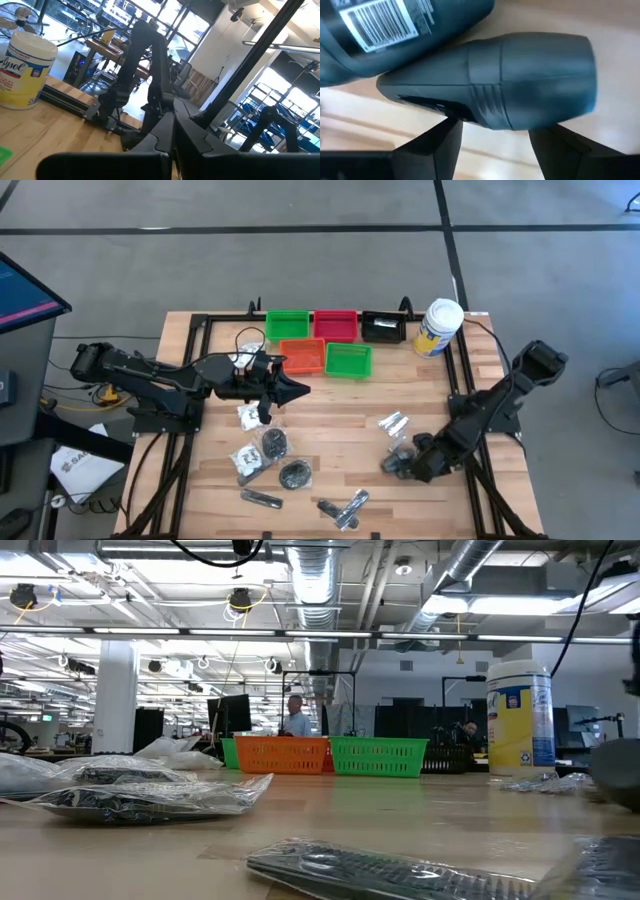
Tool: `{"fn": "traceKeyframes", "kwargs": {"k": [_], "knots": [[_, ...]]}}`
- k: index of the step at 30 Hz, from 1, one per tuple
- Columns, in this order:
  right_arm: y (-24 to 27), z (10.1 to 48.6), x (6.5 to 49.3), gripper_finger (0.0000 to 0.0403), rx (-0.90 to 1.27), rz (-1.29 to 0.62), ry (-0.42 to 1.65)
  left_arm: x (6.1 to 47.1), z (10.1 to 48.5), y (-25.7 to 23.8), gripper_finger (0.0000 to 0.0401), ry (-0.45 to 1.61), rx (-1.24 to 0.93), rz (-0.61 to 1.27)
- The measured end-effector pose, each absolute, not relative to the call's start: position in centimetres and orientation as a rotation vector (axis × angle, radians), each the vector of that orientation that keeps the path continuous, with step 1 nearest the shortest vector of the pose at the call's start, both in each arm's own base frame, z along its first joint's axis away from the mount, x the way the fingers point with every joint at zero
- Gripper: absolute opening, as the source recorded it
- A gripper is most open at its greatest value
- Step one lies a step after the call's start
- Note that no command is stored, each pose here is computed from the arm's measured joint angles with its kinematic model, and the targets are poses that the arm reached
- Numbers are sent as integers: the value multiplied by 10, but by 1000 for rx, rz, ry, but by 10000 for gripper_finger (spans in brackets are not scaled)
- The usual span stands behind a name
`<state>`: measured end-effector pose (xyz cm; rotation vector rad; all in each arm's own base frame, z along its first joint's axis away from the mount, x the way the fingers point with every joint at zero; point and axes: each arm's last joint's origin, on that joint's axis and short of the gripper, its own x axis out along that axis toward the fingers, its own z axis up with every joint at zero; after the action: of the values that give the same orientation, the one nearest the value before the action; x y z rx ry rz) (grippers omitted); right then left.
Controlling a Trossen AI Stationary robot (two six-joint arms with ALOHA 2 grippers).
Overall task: Pick & Place Travel size toiletries
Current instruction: Put the black deodorant into the green bin
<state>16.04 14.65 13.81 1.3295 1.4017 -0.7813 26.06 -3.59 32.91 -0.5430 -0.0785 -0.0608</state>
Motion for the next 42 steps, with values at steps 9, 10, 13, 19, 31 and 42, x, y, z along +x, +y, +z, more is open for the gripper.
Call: {"fn": "traceKeyframes", "kwargs": {"k": [9, 10, 13, 19, 31, 42], "knots": [[117, 138, 183, 197, 1184, -687, 1299, 261, 329, -36, 7, -77, -543, -65], [113, 138, 185, 195, 1164, -672, 1297, 261, 329, -36, 7, -77, -543, -65], [105, 138, 191, 190, 1106, -609, 1290, 261, 329, -36, 7, -77, -543, -65], [103, 152, 206, 184, 1221, -599, 1252, 261, 329, -36, 7, -76, -551, -69], [98, 189, 233, 140, 1161, -613, 1055, 261, 329, -36, 7, -75, -548, -74], [85, 162, 244, 6, 954, -600, 1178, 261, 328, -34, 7, -68, -563, -76]]}}
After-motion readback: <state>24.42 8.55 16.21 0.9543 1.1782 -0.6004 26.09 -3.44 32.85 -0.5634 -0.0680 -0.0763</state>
